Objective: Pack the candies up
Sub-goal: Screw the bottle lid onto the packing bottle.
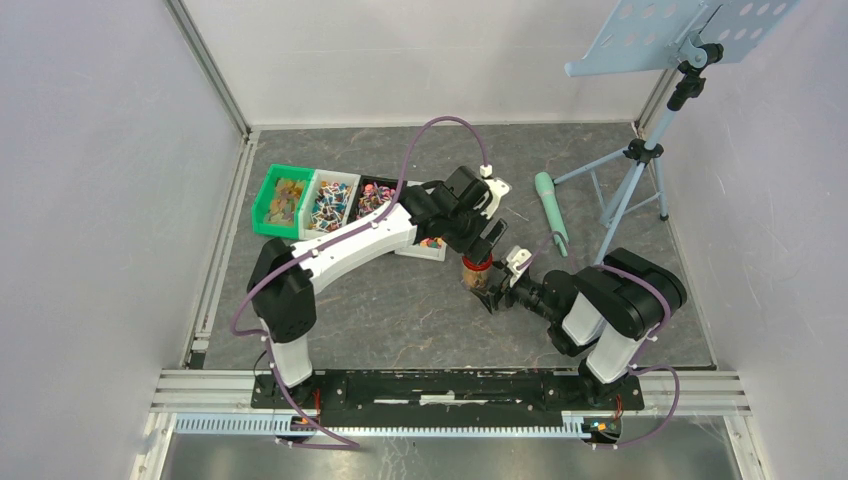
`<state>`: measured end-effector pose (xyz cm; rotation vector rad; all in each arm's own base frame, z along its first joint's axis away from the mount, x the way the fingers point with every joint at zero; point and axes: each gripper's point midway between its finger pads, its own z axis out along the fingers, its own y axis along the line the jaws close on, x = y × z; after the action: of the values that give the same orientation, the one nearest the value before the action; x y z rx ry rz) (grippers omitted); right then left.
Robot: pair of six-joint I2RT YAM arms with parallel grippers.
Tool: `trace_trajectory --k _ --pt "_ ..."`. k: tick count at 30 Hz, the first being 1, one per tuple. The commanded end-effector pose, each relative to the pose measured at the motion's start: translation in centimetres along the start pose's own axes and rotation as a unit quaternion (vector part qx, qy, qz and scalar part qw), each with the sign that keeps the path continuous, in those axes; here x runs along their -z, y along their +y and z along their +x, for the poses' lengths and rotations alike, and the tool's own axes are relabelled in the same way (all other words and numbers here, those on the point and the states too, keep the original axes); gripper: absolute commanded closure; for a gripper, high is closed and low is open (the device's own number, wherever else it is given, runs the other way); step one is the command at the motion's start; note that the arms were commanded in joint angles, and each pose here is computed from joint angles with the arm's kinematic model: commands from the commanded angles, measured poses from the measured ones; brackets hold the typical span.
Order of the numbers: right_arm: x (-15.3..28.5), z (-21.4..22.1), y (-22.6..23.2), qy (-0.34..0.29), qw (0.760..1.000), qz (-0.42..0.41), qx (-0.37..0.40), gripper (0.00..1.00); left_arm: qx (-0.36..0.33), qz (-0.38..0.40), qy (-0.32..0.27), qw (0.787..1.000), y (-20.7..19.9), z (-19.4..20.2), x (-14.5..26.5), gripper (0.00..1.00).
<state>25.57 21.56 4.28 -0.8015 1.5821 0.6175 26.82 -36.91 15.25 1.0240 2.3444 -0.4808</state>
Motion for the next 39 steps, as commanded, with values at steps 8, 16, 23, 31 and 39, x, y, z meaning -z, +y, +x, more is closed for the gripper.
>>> trace_trajectory --k 8,16,23,31,39 --pt "-0.6 -12.7 -1.1 -0.239 0.966 0.026 0.092 0.17 -0.039 0.012 0.001 0.999 -0.3 -0.5 -1.2 0.18" --pt "-1.0 -12.8 -1.2 -0.240 0.966 0.025 0.095 0.26 -0.044 0.004 -0.009 0.999 -0.2 -0.8 -0.8 0.11" --pt "-1.3 -12.9 -0.2 -0.242 0.964 -0.004 0.106 0.34 -0.022 0.022 -0.040 0.999 -1.0 -2.5 1.0 0.05" --pt "-1.9 -13.0 1.6 -0.248 0.960 -0.046 0.120 0.38 0.009 0.037 -0.066 0.997 -0.3 -3.2 4.3 0.07" --pt "-2.6 -12.9 5.0 -0.253 0.954 -0.100 0.123 0.39 0.025 0.060 -0.060 0.996 0.3 -0.6 7.1 0.11"
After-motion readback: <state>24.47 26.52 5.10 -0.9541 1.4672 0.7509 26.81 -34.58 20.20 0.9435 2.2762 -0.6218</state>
